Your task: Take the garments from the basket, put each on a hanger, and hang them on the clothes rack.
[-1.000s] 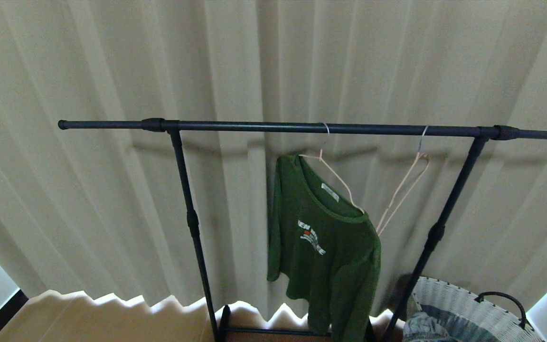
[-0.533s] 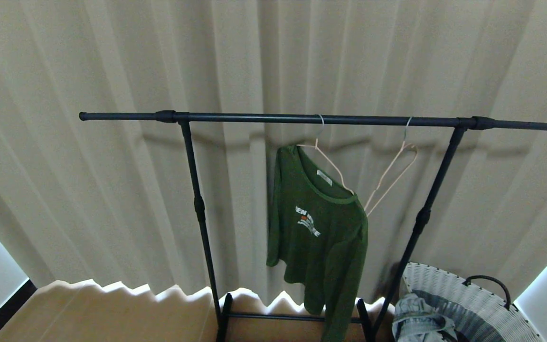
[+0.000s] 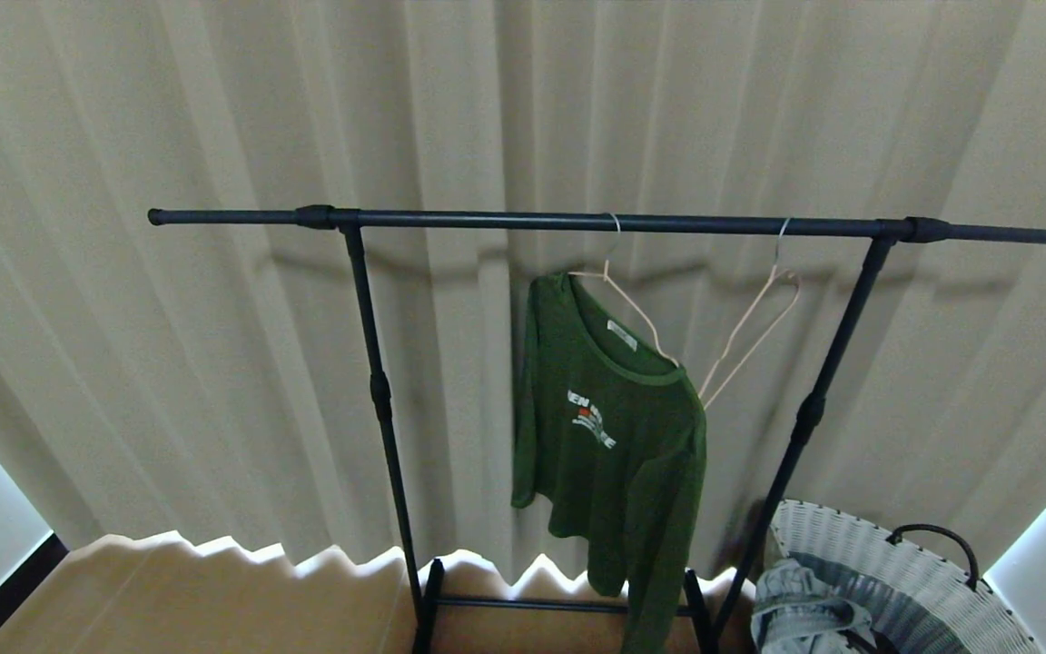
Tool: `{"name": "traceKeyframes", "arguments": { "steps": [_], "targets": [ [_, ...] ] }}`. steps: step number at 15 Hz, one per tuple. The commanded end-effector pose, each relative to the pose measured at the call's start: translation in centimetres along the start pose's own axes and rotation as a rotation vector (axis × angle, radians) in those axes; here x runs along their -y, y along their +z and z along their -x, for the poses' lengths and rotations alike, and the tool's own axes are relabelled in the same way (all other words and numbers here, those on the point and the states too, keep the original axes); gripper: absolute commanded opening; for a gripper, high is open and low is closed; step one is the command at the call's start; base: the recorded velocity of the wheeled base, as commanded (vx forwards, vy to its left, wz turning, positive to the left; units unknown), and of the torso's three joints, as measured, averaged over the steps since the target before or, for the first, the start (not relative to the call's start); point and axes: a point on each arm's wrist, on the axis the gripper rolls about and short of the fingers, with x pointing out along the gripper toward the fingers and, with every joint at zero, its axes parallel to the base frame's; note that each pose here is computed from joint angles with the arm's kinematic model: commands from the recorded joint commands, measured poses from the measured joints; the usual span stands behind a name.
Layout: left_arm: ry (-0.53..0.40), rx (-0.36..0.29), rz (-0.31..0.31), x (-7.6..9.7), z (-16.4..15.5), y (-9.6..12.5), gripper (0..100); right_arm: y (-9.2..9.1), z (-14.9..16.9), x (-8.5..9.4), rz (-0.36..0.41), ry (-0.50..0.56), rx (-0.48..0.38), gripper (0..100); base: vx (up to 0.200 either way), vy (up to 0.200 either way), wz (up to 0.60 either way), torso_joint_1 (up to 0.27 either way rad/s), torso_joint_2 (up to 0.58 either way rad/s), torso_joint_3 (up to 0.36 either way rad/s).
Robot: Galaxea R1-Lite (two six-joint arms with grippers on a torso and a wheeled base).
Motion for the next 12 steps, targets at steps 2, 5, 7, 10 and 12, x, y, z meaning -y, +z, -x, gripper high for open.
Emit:
{"name": "traceKeyframes", "arguments": {
  "steps": [2,5,7,10,12],
  "targets": [
    [0.0,-0.002,0.0,0.0,-0.01,0.01,100,0.0,0.01,0.0,0.0,-0.001,0.001,100,0.0,0.0,0.0,-0.178,0.44,0.251],
    [0.0,-0.002,0.0,0.0,-0.01,0.01,100,0.0,0.01,0.01,-0.002,-0.002,0.001,100,0.0,0.0,0.0,-0.209,0.52,0.302],
    [-0.002,-0.002,0.0,0.0,-0.01,0.01,100,0.02,0.01,0.01,-0.002,-0.006,0.003,100,0.0,0.0,0.0,-0.205,0.52,0.31],
    [-0.003,-0.001,0.0,0.01,-0.01,0.01,100,0.03,0.01,0.05,-0.003,-0.022,0.004,100,0.0,0.0,0.0,-0.191,0.51,0.308],
    [-0.003,-0.001,0.0,0.01,-0.01,0.01,100,0.03,0.01,0.05,-0.003,-0.022,0.004,100,0.0,0.0,0.0,-0.181,0.49,0.315]
  ]
}}
